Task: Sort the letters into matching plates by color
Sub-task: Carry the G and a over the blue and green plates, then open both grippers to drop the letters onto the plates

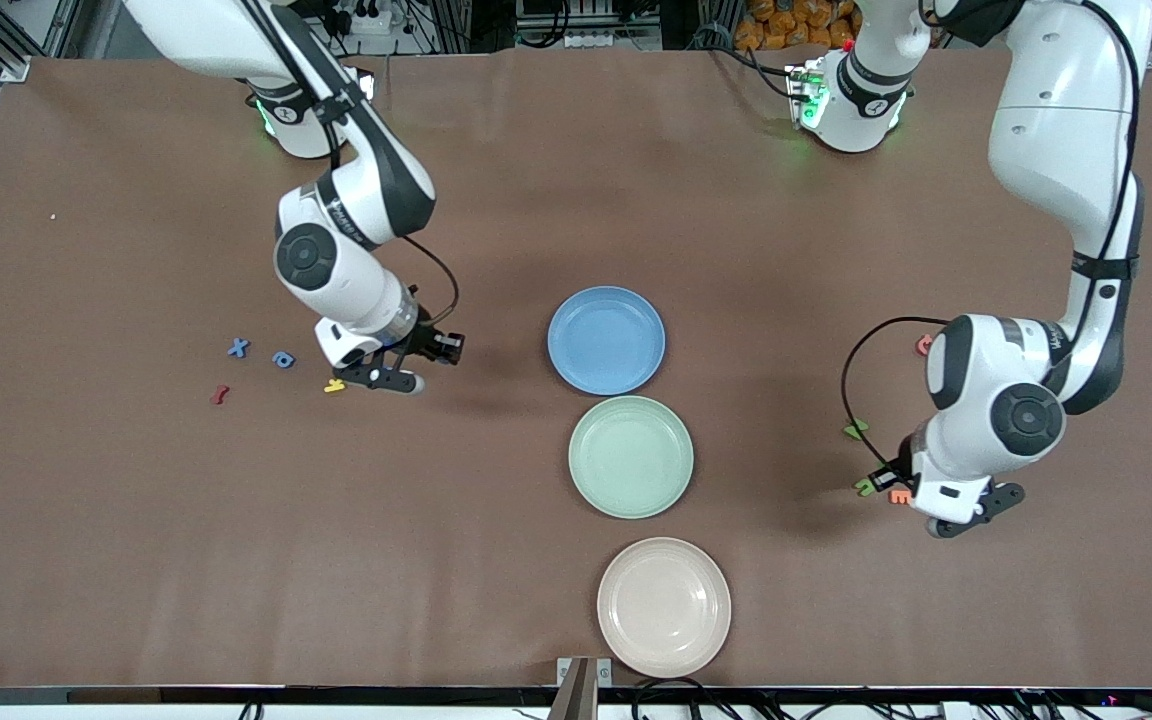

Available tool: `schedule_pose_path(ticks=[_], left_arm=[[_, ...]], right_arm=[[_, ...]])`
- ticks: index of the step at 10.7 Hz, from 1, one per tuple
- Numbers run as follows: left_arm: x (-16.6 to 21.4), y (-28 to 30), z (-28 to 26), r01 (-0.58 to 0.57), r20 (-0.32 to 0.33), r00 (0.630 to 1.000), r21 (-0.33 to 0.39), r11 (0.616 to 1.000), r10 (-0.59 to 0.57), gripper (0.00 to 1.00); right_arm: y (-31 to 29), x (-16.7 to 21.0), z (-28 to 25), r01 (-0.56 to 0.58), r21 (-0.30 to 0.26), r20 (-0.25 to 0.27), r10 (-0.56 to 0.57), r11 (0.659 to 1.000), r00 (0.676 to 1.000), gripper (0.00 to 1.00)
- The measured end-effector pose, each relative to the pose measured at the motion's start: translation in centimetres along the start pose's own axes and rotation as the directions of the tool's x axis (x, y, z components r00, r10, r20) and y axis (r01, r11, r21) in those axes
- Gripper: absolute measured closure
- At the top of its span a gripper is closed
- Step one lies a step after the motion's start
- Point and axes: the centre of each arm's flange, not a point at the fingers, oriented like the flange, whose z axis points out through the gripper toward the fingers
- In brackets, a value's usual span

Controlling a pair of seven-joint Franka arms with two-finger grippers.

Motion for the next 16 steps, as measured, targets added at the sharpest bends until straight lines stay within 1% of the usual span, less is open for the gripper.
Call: schedule_pose_path(ticks=[3, 6, 9, 12, 16], left_arm=[[-4.5, 6.3, -1.4, 0.025, 0.03, 0.999, -0.053, 0.998, -0.023, 0.73], [-9.2, 11.7, -2.7, 0.09, 0.082, 0.993, -0.11, 0.99, -0.081, 0.73], [-12.0, 14.8, -4.0, 0.095, 0.122, 0.99, -0.157, 0.983, -0.076, 0.73], [-14.8, 17.6, -4.3, 0.075, 0.133, 0.99, -0.206, 0.976, -0.049, 0.73], [-17.7, 21.0, -4.2, 0.138, 0.123, 0.986, -0.262, 0.955, -0.109, 0.73]], right_arm=[[-4.3, -3.2, 0.7, -0.053, 0.006, 0.009, 0.053, 0.999, 0.999, 0.65], [-8.7, -6.3, 1.6, -0.093, 0.018, 0.016, 0.093, 0.996, 0.996, 0.65], [-12.4, -8.9, 3.3, -0.14, 0.024, 0.028, 0.14, 0.99, 0.99, 0.65], [-14.8, -10.4, 5.5, -0.18, 0.019, 0.043, 0.179, 0.984, 0.983, 0.65], [-16.0, -10.9, 7.2, -0.202, 0.042, 0.036, 0.201, 0.978, 0.979, 0.65]])
